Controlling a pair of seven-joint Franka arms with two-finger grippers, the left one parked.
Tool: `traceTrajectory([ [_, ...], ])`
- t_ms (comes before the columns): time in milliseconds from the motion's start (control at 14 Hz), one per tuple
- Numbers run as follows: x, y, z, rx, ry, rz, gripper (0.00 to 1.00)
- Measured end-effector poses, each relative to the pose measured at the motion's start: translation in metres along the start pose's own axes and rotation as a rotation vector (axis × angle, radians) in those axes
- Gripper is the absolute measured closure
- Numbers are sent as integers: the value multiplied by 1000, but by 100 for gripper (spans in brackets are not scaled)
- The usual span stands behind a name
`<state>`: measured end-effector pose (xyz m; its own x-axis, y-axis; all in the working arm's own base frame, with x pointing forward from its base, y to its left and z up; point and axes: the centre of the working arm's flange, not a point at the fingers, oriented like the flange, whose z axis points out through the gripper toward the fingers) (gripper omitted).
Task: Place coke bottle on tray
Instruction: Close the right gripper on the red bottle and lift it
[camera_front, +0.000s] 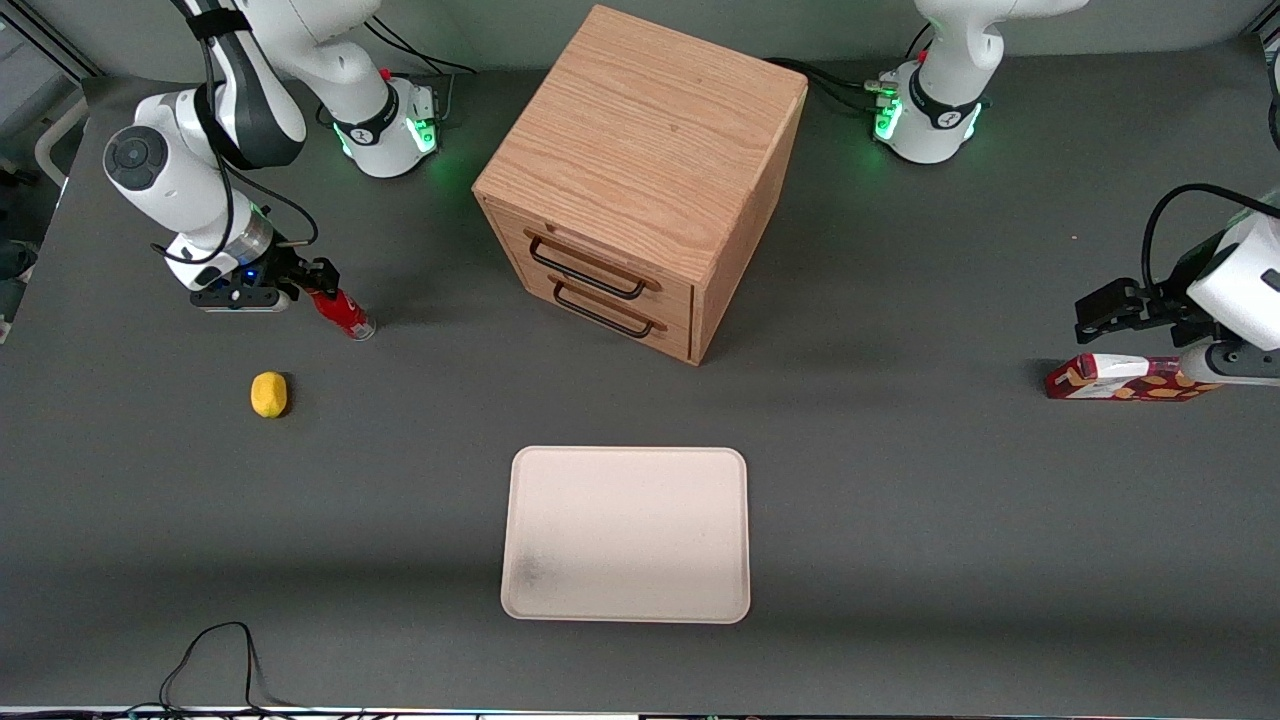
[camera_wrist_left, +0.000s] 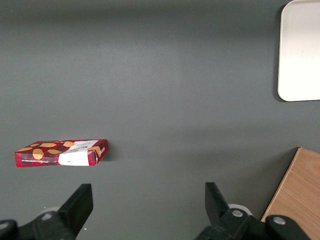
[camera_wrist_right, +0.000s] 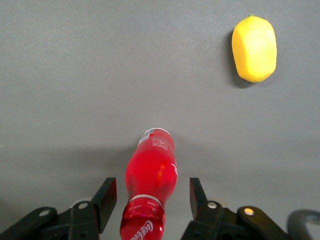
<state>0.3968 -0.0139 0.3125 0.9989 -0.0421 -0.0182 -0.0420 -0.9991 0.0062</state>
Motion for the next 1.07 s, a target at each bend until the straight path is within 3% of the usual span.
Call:
traceTrajectory([
  [143,0,-4,0,11,-3,4,61],
  [214,0,-5,0,19,-3,11,68],
  [714,12,-16,-13,15,6,-4,68],
  [1071,65,-40,-103,-36,1,-33,68],
])
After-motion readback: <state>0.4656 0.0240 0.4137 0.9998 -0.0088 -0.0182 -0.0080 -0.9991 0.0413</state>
